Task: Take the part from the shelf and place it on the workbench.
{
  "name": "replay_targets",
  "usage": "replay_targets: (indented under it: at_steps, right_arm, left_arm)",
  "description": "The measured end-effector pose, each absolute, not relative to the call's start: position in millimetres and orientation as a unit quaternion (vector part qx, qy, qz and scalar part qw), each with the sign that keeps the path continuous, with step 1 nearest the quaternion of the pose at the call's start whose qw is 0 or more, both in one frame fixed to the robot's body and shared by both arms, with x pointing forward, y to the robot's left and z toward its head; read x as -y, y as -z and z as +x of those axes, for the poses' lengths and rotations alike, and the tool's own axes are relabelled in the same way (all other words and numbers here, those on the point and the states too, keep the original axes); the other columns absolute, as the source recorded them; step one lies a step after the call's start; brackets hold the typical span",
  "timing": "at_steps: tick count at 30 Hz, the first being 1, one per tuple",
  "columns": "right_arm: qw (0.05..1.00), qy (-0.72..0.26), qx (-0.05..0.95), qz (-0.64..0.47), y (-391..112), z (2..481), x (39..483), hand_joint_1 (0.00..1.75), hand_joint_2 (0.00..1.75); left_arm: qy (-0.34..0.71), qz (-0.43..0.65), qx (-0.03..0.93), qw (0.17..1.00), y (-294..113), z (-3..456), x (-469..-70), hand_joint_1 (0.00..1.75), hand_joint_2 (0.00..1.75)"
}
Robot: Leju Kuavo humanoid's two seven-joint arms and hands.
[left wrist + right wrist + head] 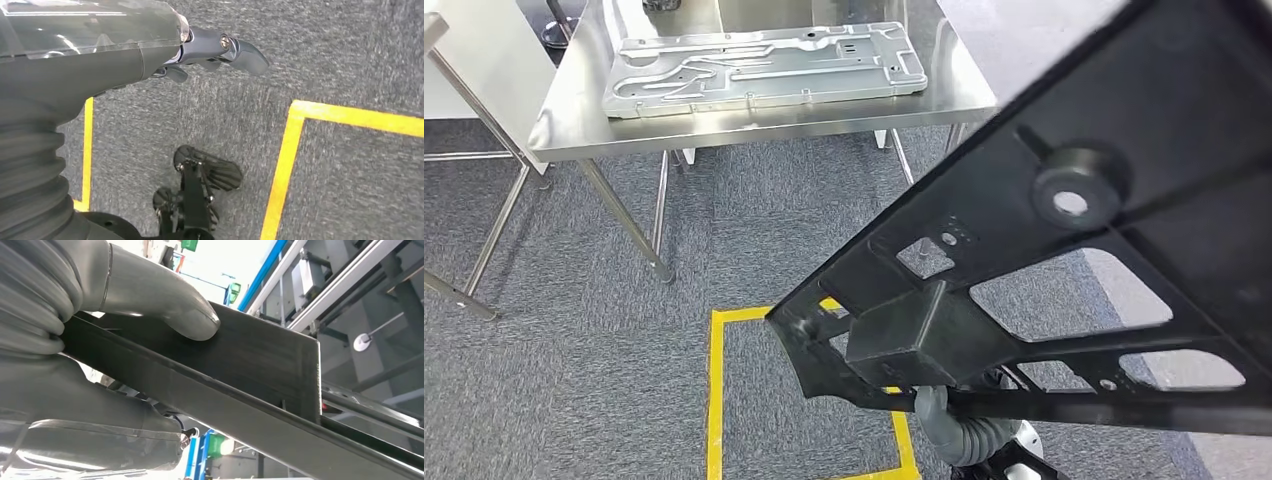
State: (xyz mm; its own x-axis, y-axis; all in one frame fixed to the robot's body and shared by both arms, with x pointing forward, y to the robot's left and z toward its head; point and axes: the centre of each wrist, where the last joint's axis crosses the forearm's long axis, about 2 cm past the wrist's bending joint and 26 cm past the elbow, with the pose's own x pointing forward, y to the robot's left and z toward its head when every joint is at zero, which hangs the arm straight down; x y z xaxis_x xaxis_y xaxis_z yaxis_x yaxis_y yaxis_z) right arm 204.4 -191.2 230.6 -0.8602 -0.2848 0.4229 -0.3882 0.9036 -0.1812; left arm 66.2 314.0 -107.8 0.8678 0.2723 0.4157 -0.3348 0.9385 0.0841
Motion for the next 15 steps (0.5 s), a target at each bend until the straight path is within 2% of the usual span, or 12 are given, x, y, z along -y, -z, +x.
replay_targets:
  at_steps: [15]
  right_arm:
    - [0.203, -0.136, 0.953, 0.178, -227.2, 209.2, 192.7, 1.75, 1.75]
  left_arm:
    - [-0.151, 0.071, 0.206, 0.964, 107.2, 70.4, -312.3, 0.00, 1.75]
